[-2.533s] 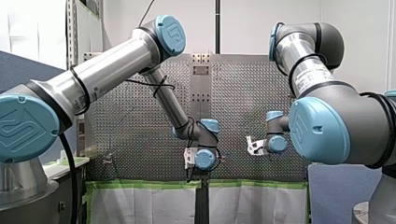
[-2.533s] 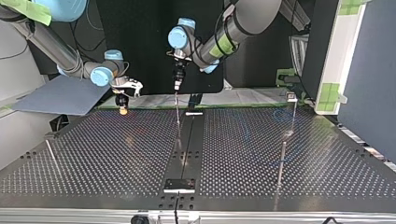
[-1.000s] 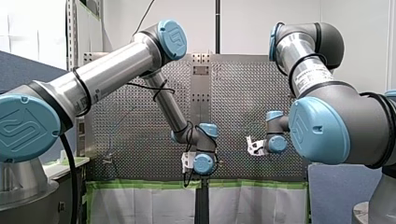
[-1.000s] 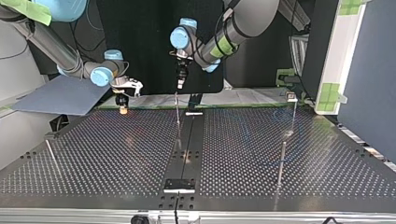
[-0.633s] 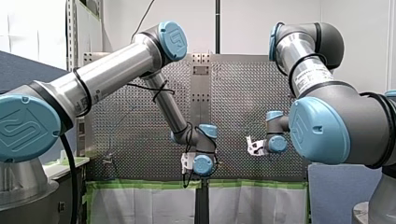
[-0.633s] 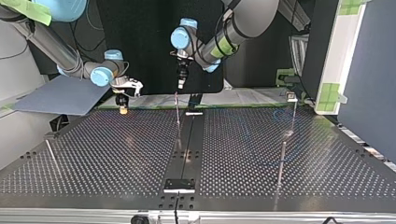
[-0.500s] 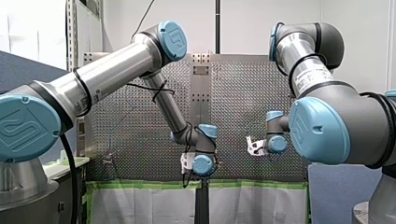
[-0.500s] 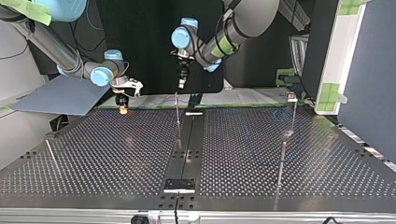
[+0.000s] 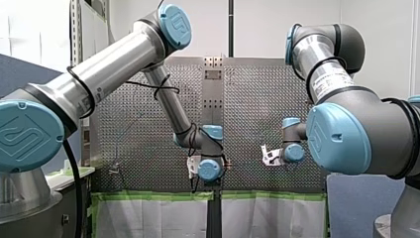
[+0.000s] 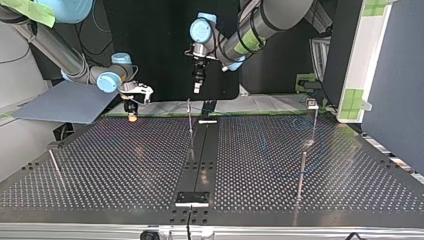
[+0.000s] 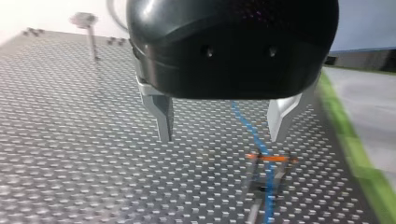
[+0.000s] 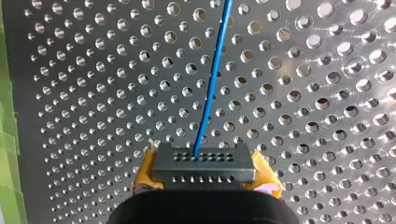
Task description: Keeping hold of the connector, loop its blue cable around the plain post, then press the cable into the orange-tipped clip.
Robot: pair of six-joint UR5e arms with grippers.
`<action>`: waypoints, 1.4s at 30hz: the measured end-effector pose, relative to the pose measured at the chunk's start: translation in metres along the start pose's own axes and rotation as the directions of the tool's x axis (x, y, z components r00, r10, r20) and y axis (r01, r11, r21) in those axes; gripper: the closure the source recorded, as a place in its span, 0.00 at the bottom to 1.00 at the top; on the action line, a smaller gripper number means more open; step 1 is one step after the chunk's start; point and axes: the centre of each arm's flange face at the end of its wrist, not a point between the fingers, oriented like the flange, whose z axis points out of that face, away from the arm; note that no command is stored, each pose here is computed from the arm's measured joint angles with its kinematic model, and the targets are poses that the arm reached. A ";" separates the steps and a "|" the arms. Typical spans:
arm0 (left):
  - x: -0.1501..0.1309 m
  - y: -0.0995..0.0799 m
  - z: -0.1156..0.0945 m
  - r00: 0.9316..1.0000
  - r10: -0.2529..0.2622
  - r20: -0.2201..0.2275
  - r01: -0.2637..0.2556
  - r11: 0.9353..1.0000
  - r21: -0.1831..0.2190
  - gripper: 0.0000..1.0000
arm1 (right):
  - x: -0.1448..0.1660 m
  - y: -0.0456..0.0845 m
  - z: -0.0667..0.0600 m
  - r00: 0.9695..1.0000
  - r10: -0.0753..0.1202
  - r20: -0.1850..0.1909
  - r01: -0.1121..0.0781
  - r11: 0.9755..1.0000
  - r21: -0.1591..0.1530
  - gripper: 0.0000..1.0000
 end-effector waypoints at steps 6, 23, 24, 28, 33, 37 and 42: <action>-0.023 0.007 -0.009 0.996 -0.067 0.051 0.067 0.998 0.001 0.00 | 0.000 0.000 0.000 1.000 0.000 0.000 0.000 1.000 0.000 1.00; -0.077 0.022 -0.048 0.971 -0.168 0.169 0.167 0.986 0.015 0.00 | 0.001 0.001 0.001 1.000 0.000 -0.002 0.000 1.000 -0.003 1.00; -0.077 0.025 -0.051 0.972 -0.167 0.168 0.167 0.986 0.011 0.00 | 0.001 0.002 0.000 1.000 0.000 0.000 0.000 1.000 -0.004 1.00; -0.074 0.034 -0.062 0.973 -0.162 0.163 0.165 0.986 -0.001 0.00 | 0.000 0.001 0.000 1.000 0.001 0.008 -0.001 1.000 -0.003 1.00; -0.068 0.043 -0.073 0.977 -0.153 0.150 0.157 0.987 -0.019 0.00 | 0.001 -0.003 -0.001 1.000 0.003 0.010 -0.003 1.000 0.001 1.00; -0.067 0.044 -0.074 0.977 -0.151 0.148 0.156 0.988 -0.021 0.00 | 0.001 -0.003 -0.001 1.000 0.004 0.010 -0.004 1.000 0.001 1.00; -0.067 0.045 -0.074 0.977 -0.151 0.148 0.156 0.988 -0.022 0.00 | 0.001 -0.003 -0.001 1.000 0.004 0.009 -0.004 1.000 0.002 1.00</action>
